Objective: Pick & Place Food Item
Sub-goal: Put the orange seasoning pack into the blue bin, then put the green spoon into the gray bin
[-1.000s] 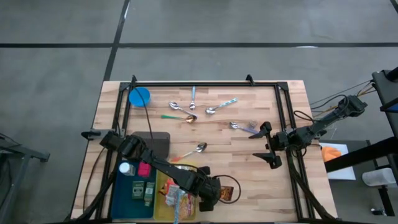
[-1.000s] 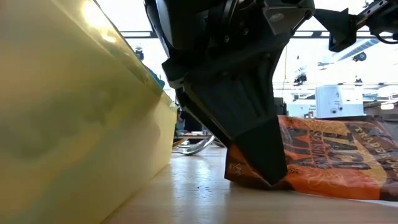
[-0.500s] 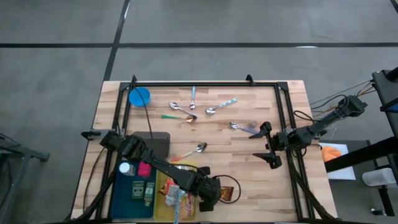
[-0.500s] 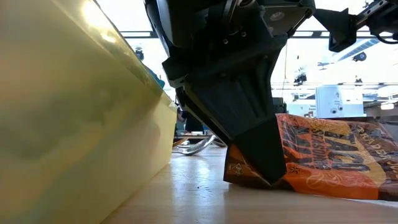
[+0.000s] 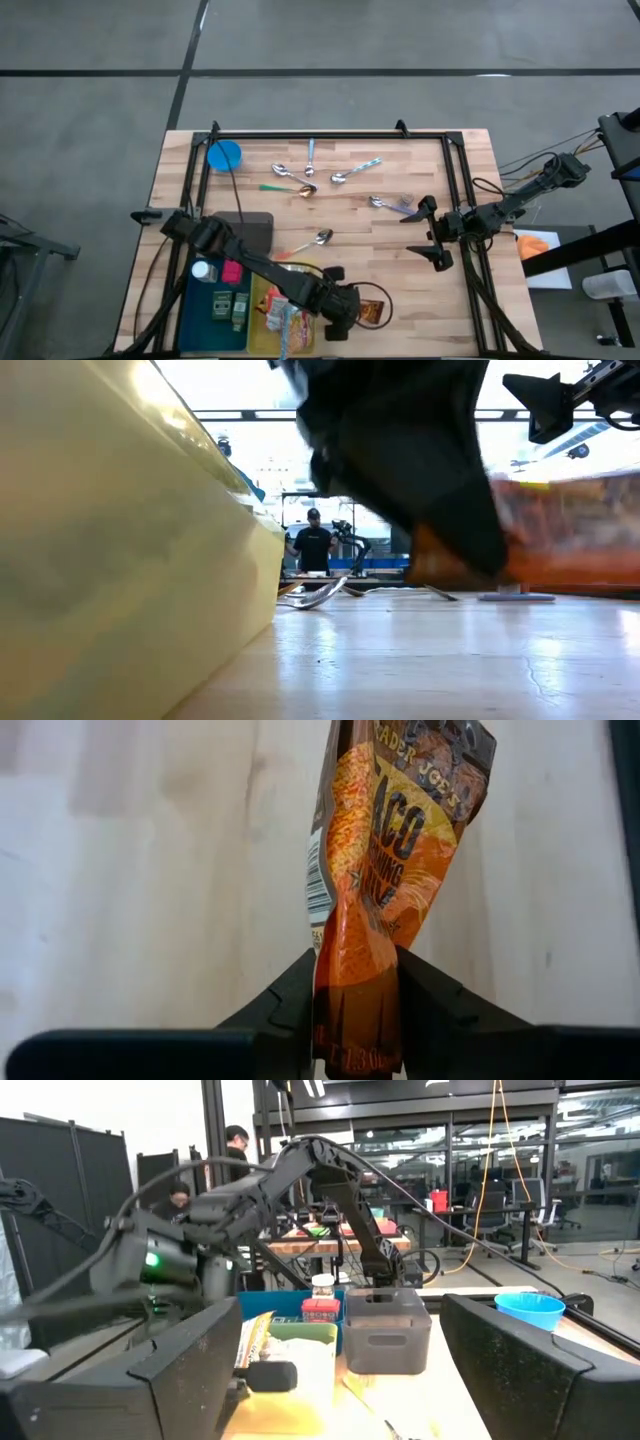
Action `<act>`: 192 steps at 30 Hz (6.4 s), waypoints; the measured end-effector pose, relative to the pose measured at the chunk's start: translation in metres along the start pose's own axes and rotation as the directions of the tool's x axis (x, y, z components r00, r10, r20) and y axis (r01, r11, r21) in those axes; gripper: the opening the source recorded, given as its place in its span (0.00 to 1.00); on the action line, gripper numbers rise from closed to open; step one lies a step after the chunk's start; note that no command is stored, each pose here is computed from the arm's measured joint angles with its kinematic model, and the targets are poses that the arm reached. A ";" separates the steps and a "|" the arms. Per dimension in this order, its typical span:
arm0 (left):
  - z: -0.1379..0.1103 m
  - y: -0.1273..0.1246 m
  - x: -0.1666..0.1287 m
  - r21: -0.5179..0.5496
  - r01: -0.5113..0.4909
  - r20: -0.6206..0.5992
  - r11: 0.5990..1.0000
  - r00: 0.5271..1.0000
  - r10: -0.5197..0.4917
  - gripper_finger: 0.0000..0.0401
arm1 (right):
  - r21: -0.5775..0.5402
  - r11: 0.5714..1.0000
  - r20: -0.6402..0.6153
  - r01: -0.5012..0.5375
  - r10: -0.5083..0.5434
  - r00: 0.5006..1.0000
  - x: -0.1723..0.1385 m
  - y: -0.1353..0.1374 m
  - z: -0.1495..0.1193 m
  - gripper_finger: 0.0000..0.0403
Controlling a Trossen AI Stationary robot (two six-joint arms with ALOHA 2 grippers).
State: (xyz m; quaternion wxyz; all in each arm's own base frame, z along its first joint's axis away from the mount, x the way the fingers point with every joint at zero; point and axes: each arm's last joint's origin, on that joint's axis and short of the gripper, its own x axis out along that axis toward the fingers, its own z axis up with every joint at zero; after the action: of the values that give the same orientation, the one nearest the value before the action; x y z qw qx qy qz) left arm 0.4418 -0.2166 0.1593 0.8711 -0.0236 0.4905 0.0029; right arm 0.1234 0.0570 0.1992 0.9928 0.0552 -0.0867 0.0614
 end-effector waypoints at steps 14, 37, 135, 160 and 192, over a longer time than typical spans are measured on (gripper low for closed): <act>0.022 0.006 -0.091 -0.072 -0.119 0.153 0.990 0.980 0.129 0.25 | -0.002 1.000 -0.004 0.000 0.000 1.000 0.000 0.000 -0.001 0.84; -0.063 -0.021 -0.194 -0.576 -0.394 -0.081 0.717 0.899 0.429 0.25 | -0.001 1.000 -0.004 0.000 0.000 1.000 0.000 0.000 -0.001 0.84; -0.240 -0.078 -0.193 -0.812 -0.580 -0.565 0.057 0.807 0.171 0.73 | -0.002 1.000 -0.004 0.000 0.000 1.000 0.000 0.000 -0.001 0.84; -0.228 -0.070 -0.200 -0.908 -0.364 -0.307 0.206 0.915 0.262 0.73 | -0.002 1.000 -0.004 0.000 0.000 1.000 0.000 0.000 -0.001 0.84; -0.069 0.093 -0.177 -0.407 -0.505 0.051 0.761 0.819 0.571 0.73 | -0.002 1.000 -0.004 0.000 0.000 1.000 0.000 0.000 -0.001 0.84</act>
State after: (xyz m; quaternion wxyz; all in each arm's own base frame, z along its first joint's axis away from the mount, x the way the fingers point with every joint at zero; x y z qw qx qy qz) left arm 0.2881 -0.1238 0.2715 0.8509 -0.0474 0.3895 0.3494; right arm 0.1234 0.0570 0.1984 0.9930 0.0542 -0.0846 0.0614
